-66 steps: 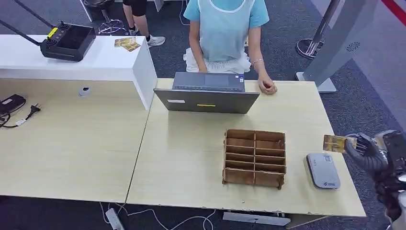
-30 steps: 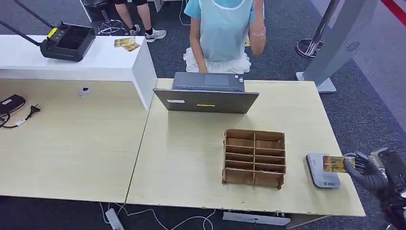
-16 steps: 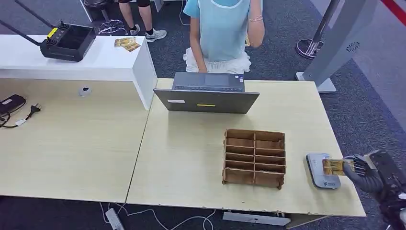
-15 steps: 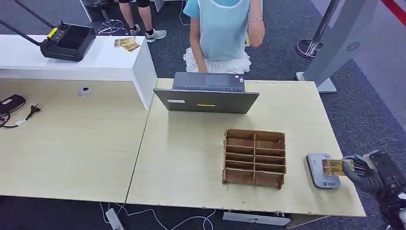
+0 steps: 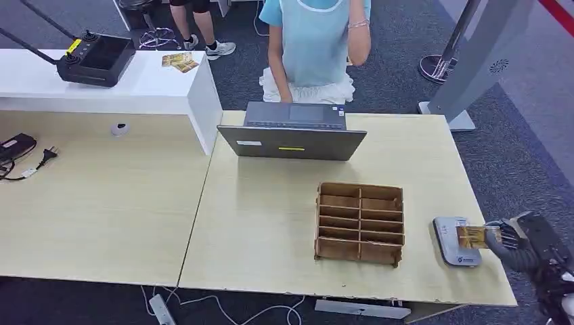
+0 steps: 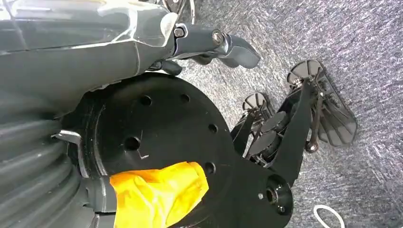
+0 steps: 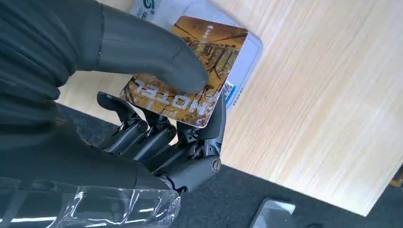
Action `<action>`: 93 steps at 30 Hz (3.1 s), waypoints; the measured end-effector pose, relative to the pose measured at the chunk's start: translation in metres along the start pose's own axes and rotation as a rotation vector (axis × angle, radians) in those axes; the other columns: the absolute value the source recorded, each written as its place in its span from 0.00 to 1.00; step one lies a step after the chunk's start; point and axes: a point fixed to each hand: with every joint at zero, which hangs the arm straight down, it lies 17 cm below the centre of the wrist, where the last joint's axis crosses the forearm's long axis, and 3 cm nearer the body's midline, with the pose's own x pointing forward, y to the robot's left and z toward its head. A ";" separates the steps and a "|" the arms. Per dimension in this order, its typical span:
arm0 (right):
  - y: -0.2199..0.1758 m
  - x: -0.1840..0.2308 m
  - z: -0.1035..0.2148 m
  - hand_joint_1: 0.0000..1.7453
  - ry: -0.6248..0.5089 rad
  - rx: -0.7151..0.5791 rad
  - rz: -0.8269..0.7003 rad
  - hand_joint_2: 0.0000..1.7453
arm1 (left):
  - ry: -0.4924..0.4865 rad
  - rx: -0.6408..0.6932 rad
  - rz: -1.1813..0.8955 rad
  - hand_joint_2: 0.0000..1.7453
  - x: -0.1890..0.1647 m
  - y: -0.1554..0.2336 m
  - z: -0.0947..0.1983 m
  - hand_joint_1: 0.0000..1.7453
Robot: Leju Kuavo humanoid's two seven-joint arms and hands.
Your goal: Pass the card to the sensor for recognition and then transmit it.
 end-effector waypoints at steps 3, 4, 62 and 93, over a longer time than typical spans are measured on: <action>-0.001 -0.002 -0.001 1.00 0.011 -0.011 0.016 1.00 | 0.000 0.000 0.000 1.00 0.000 0.000 0.000 0.00; -0.002 -0.003 -0.001 1.00 0.015 -0.013 0.024 1.00 | 0.000 0.000 0.000 1.00 0.000 0.000 0.000 0.00; 0.004 -0.035 -0.027 1.00 0.171 -0.103 0.251 1.00 | 0.020 0.008 -0.020 1.00 -0.003 0.000 0.000 0.00; 0.000 -0.012 -0.035 1.00 0.096 -0.144 0.253 1.00 | 0.034 0.011 -0.007 1.00 -0.006 0.002 0.000 0.00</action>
